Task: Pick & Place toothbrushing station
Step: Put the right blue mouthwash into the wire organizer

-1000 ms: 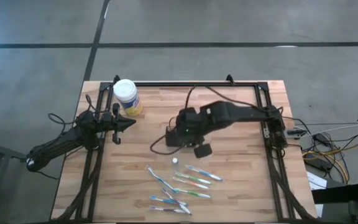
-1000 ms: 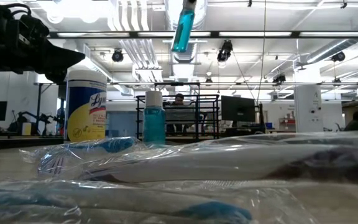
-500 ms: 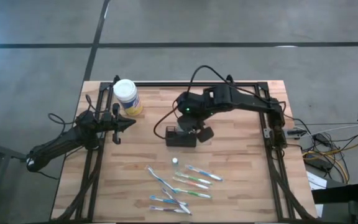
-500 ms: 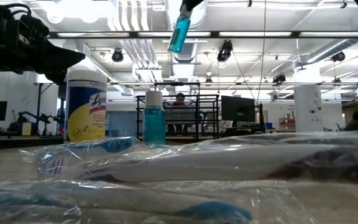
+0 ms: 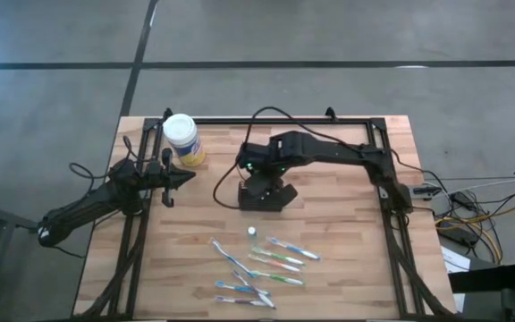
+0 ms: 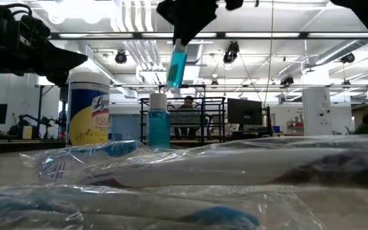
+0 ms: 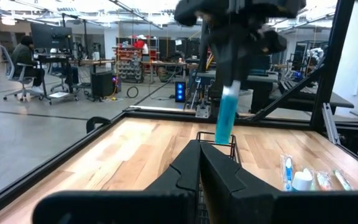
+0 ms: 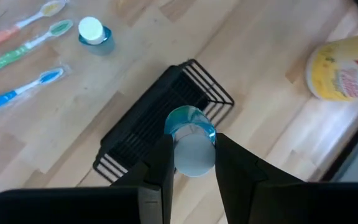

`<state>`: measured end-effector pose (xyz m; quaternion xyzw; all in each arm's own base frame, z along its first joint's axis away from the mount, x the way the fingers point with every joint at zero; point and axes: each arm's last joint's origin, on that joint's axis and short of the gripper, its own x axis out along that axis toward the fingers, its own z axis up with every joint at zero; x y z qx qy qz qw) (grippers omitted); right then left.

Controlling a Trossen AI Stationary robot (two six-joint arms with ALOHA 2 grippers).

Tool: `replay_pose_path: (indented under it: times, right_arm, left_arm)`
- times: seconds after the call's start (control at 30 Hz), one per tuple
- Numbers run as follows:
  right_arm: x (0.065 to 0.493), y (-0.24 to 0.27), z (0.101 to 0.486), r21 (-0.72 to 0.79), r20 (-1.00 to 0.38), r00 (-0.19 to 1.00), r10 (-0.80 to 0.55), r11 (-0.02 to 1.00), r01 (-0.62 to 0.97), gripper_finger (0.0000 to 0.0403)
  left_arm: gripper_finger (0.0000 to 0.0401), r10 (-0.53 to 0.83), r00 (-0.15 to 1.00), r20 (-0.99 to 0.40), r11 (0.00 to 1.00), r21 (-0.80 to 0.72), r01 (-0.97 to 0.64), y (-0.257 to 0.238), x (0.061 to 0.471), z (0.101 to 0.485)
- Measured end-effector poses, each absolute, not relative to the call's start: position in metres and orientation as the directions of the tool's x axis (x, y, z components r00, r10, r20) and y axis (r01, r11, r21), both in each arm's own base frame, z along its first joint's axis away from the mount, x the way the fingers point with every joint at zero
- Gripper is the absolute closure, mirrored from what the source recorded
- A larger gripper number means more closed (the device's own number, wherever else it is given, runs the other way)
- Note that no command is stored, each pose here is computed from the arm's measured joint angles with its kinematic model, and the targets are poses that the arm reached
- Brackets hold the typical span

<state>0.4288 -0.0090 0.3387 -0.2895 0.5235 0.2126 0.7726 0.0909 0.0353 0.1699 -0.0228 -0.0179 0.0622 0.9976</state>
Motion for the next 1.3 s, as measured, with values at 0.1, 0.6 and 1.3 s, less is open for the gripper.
replay_pose_path:
  times: [0.1, 0.6, 1.3]
  right_arm:
    - [0.433, -0.008, 0.331, -0.214, -0.938, 0.344, 0.027, 0.736, -0.642, 0.0322]
    - [0.439, -0.009, 0.32, -0.204, -0.947, 0.32, 0.028, 0.717, -0.666, 0.0322]
    - [0.44, -0.004, 0.294, -0.122, -0.967, 0.245, 0.073, 0.71, -0.694, 0.0322]
  left_arm:
    - [0.0387, 0.125, 0.992, 0.032, 0.991, -0.048, -0.124, 0.035, 0.091, 0.17]
    - [0.0387, 0.125, 0.992, 0.031, 0.991, -0.045, -0.124, 0.035, 0.091, 0.17]
    - [0.0387, 0.126, 0.992, 0.03, 0.991, -0.045, -0.124, 0.035, 0.091, 0.17]
